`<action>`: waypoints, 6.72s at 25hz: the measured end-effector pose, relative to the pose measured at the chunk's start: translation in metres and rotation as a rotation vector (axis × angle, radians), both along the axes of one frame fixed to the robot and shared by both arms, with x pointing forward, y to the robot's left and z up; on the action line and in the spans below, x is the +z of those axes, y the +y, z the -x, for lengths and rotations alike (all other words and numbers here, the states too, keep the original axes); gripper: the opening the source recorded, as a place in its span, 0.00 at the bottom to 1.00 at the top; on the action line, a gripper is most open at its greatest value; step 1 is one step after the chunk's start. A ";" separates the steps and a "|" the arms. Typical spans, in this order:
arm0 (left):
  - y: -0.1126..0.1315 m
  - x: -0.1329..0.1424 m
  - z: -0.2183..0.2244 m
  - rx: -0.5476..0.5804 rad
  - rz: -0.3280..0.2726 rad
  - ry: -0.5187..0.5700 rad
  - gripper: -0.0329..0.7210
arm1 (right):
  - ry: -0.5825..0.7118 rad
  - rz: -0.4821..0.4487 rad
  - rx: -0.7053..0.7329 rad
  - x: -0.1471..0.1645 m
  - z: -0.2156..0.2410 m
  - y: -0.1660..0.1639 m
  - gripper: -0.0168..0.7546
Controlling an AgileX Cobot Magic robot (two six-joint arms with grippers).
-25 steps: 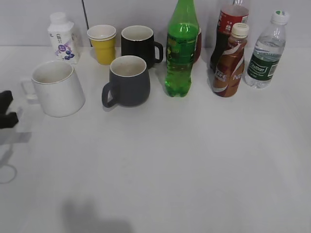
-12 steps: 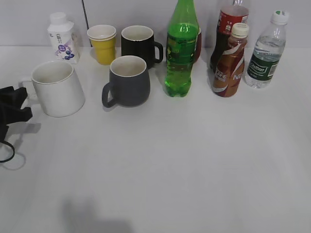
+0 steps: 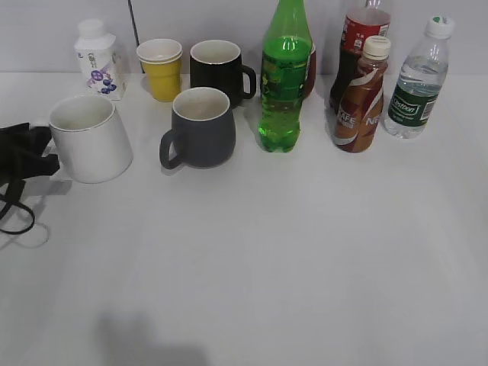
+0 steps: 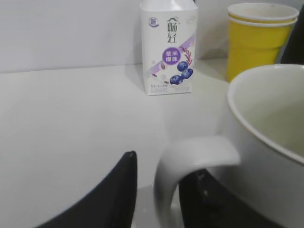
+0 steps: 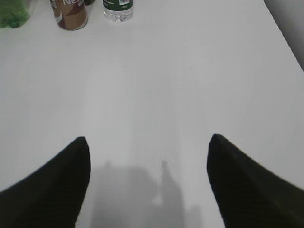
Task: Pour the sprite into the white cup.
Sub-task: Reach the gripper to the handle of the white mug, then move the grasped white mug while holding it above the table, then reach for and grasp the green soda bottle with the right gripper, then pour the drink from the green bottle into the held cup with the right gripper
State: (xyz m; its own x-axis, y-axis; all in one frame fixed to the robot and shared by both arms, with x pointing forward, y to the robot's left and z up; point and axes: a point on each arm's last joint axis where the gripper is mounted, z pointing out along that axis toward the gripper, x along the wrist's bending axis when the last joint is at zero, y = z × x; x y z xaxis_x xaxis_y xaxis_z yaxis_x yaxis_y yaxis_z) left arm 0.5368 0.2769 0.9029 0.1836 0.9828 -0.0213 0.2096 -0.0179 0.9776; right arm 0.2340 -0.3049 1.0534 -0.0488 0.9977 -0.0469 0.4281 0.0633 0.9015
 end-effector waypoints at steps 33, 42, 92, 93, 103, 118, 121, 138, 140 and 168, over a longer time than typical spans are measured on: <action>-0.009 0.093 0.021 -0.133 -0.157 -0.161 0.10 | -0.760 -0.073 0.171 0.089 -0.132 0.032 0.76; -0.009 0.103 0.037 -0.152 -0.206 -0.153 0.10 | -0.342 -0.192 0.532 -0.003 -0.204 0.120 0.76; -0.089 0.130 0.096 -0.423 -0.183 -0.055 0.10 | -0.226 0.234 0.788 0.008 -0.298 0.228 0.55; -0.092 0.130 0.098 -0.433 -0.177 -0.048 0.10 | -0.241 0.283 0.814 0.011 -0.294 0.229 0.55; -0.105 0.128 0.107 -0.485 -0.156 -0.015 0.10 | -0.364 0.829 1.029 0.008 -0.282 0.236 0.55; -0.105 0.127 0.107 -0.488 -0.162 -0.015 0.10 | -0.604 1.303 1.184 0.010 -0.281 0.240 0.55; -0.105 0.127 0.107 -0.488 -0.162 -0.014 0.10 | -0.652 1.353 1.199 0.012 -0.280 0.241 0.55; -0.105 0.125 0.107 -0.491 -0.174 -0.003 0.10 | -0.704 1.433 1.217 0.013 -0.279 0.242 0.55; -0.105 0.125 0.107 -0.491 -0.174 -0.003 0.10 | -0.704 1.428 1.215 0.013 -0.279 0.242 0.55; -0.106 0.122 0.109 -0.515 -0.230 0.014 0.10 | -0.708 1.435 1.214 0.013 -0.279 0.242 0.55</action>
State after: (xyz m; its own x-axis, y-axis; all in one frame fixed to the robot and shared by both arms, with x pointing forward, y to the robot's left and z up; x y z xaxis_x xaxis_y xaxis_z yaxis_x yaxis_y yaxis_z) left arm 0.4281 0.1710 1.0250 0.6417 0.7461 0.1775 0.1300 -0.3340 0.9336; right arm 0.5132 -0.0625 1.0666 -0.1590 -0.3068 -0.9384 -0.7244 0.6821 -0.1003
